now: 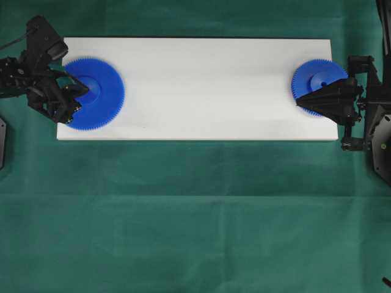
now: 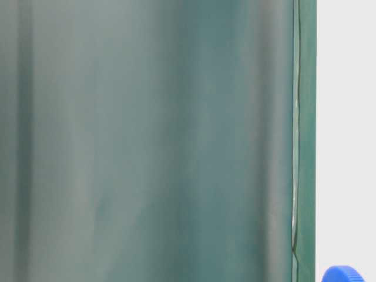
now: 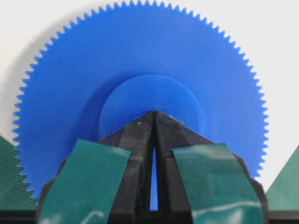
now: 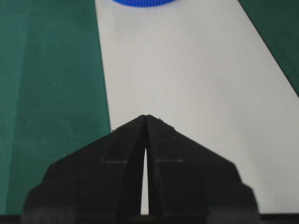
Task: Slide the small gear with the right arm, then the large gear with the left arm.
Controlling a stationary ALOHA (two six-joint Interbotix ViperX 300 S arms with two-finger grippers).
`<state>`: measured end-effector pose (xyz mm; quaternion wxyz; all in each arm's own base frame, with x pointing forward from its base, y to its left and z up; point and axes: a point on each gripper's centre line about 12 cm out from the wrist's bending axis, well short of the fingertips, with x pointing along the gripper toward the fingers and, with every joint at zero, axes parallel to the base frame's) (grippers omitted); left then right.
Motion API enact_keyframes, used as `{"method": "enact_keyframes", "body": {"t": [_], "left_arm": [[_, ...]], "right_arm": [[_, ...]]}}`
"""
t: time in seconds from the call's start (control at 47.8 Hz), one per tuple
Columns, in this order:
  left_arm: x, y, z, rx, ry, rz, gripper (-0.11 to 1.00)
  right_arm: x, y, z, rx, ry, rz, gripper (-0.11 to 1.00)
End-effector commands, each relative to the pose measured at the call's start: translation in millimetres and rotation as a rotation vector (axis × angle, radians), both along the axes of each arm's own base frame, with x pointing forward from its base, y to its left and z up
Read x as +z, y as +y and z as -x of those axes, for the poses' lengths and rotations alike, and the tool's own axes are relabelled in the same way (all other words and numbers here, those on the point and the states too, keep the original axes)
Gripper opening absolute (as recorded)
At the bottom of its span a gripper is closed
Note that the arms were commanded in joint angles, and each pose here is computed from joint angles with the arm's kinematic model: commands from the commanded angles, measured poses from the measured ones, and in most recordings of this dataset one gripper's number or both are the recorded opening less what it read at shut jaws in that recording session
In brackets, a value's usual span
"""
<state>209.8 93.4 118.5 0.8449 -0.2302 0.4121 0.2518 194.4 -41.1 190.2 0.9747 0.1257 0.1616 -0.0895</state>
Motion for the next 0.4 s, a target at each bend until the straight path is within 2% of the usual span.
{"method": "enact_keyframes", "body": {"t": [0.0,0.376], "left_arm": [[9,3,-4,-0.001,-0.024,-0.014,0.00],[61,4,-9,-0.014,-0.132,-0.070,0.00]], "right_arm": [[7,0,-4,0.006,-0.024,0.003,0.50],[8,0,-4,0.006,-0.027,0.004,0.50]]}}
